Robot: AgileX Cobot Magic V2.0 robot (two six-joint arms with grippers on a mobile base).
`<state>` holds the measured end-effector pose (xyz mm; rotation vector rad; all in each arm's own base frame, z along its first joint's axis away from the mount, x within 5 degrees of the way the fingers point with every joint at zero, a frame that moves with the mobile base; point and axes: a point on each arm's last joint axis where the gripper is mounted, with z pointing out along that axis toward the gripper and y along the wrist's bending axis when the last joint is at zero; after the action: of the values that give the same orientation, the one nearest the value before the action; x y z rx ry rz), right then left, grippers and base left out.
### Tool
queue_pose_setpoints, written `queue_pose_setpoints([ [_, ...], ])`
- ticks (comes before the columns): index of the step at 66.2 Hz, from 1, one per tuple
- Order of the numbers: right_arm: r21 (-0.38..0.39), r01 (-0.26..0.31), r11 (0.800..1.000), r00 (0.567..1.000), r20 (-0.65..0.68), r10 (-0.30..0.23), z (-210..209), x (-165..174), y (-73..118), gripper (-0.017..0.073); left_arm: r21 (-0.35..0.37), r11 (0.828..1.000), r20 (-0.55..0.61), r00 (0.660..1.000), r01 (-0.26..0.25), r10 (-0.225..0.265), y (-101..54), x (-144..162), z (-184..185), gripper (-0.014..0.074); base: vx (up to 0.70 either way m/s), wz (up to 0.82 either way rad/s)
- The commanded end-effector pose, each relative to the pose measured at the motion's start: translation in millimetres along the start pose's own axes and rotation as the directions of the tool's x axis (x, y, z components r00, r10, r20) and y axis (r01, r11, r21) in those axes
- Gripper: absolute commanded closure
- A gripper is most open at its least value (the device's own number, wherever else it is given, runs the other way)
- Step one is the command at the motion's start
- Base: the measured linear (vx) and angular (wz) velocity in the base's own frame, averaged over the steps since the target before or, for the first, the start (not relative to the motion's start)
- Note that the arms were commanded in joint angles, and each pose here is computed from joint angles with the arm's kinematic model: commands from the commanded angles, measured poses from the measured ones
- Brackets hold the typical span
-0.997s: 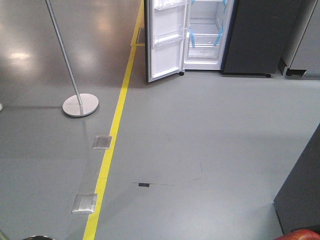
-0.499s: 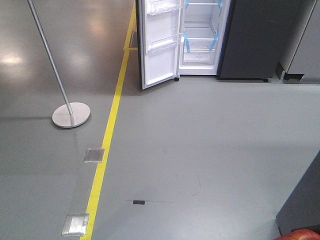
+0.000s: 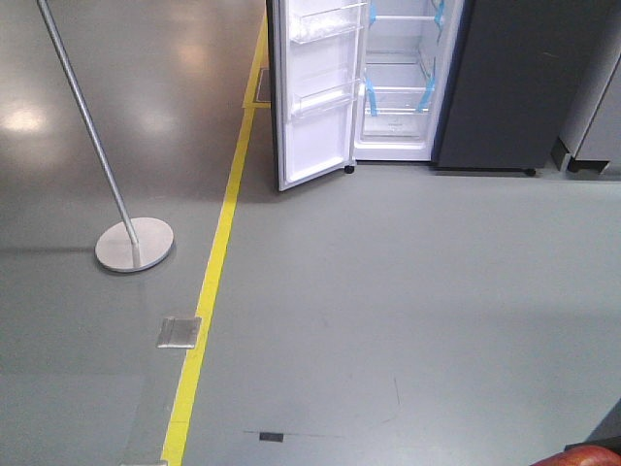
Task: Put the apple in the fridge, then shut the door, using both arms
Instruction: 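Drive the base closer to the open fridge, apple held in right gripper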
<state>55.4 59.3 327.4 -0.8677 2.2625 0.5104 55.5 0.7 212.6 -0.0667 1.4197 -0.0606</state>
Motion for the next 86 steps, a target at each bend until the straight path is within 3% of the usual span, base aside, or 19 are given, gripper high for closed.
queue_pose_setpoints([
  [1, 0.002, 0.006, 1.000, 0.997, 0.078, -0.006, -5.5, -9.9, 1.0, 0.0409, 0.006, 1.000, 0.058, 0.998, 0.012, -0.012, 0.3, 2.3, -1.2, 0.0599, 0.25, 0.02],
  [86, 0.002, 0.006, 1.000, 0.997, 0.078, -0.006, -5.5, -9.9, 1.0, 0.0409, 0.006, 1.000, 0.058, 0.998, 0.012, -0.012, 0.3, 2.3, -1.2, 0.0599, 0.23, 0.00],
])
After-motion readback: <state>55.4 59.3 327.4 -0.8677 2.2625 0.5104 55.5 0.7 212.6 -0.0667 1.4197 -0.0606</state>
